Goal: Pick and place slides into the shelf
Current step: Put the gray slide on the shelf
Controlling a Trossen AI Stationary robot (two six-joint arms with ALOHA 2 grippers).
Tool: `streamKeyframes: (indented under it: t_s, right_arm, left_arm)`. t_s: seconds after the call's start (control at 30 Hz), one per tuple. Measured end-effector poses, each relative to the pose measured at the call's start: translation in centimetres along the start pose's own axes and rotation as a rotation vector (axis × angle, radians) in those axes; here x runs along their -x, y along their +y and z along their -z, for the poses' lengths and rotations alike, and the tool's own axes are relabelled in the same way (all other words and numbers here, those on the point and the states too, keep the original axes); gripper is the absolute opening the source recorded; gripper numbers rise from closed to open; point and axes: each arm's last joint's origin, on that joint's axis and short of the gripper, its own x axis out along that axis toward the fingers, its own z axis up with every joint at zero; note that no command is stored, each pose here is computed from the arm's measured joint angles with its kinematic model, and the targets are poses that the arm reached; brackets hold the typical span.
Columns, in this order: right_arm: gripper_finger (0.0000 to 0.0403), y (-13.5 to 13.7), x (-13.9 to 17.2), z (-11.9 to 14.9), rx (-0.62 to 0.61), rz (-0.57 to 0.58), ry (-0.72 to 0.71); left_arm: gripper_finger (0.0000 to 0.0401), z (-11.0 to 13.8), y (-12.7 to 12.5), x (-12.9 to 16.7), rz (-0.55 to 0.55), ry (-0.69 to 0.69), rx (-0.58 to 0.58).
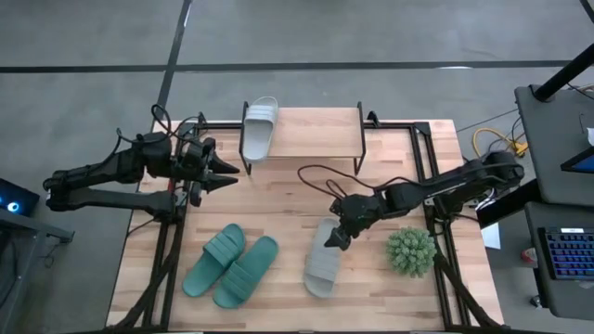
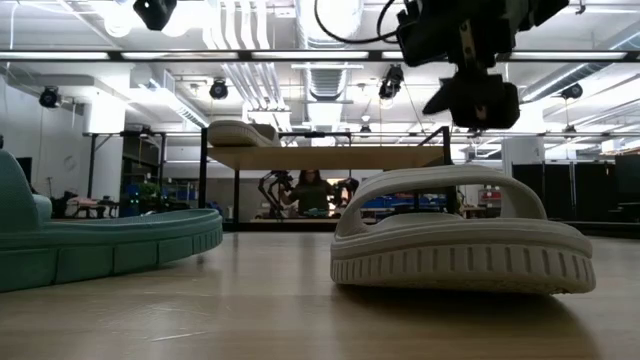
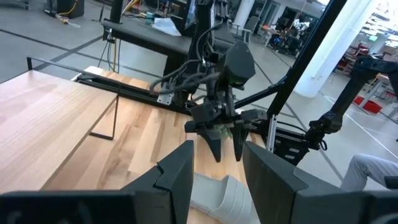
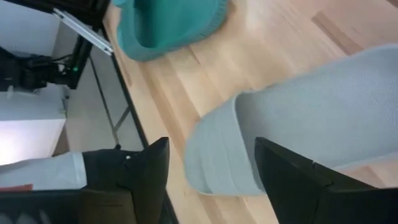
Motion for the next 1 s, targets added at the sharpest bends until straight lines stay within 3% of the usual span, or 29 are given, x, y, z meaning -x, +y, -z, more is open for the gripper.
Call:
streamKeyframes:
  t_s: [0.43, 1.0]
  right_arm:
    - [0.0274, -1.1, -3.0, 0.4, 0.016, 0.035, 0.087]
    - [0.0269, -2.1, -6.4, 2.2, 0.07, 0.087, 0.167]
  left_arm:
    - [0.0123, 0.3, 0.1, -0.2, -0.008, 0.026, 0.005]
    - [0.0123, 0.6, 0.2, -0.3, -0.016, 0.057, 0.011]
